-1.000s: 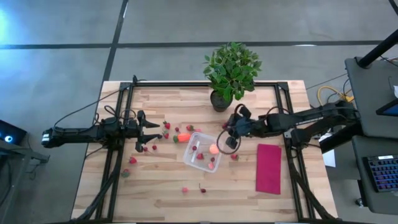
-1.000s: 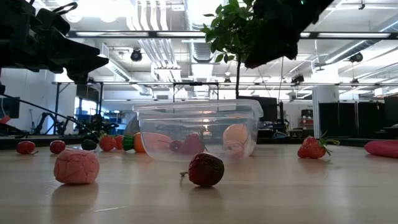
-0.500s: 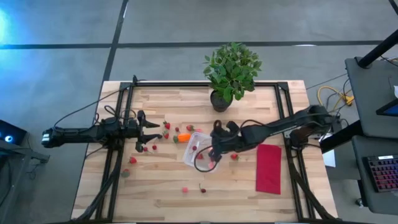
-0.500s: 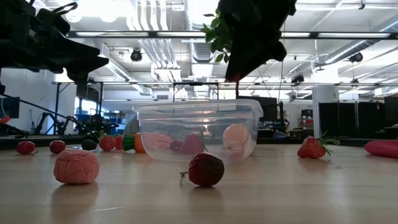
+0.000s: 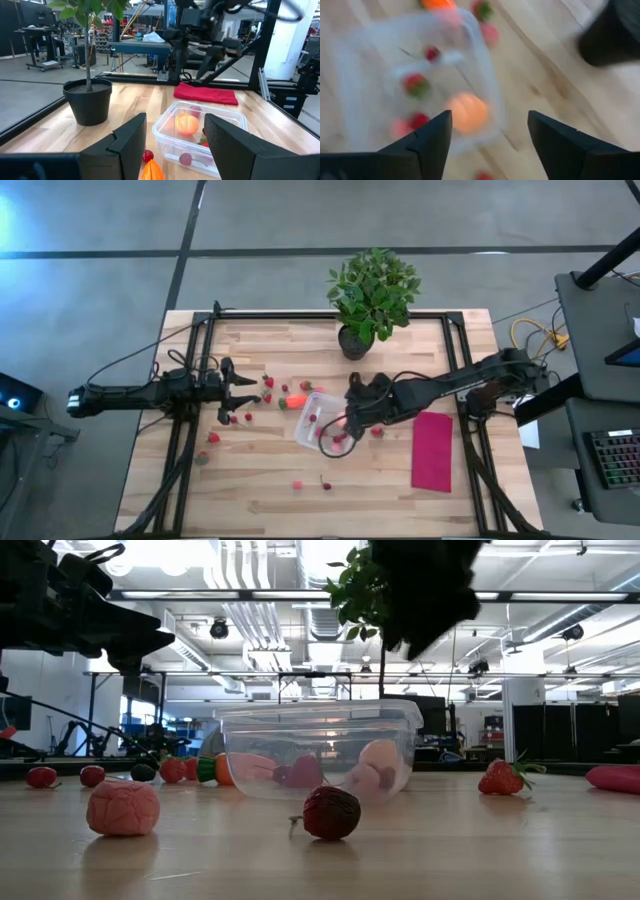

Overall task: Pick and placing Produce into tupperware
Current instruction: Put the red strawberry into the transparent bin

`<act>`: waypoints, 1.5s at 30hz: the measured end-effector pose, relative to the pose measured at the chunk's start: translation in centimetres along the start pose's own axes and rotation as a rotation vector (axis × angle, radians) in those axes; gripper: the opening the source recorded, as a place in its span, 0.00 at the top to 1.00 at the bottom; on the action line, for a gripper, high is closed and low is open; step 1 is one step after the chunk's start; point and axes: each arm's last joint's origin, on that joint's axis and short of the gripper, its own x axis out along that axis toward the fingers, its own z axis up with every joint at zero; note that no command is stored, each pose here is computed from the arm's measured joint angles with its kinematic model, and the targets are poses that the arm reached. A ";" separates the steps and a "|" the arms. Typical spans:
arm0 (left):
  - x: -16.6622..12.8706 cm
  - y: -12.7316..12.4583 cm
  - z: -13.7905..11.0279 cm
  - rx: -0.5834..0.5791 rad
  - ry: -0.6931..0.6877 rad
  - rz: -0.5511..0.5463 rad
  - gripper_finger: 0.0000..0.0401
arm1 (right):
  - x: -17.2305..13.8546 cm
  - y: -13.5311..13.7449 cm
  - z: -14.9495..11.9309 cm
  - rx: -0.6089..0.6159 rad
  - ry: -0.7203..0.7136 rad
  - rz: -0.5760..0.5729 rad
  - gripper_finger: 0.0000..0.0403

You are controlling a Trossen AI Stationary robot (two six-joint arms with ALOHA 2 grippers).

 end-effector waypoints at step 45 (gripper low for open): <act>0.0 0.0 0.0 0.000 -0.002 0.000 0.53 | 1.5 0.5 -12.1 -0.189 0.173 0.060 0.42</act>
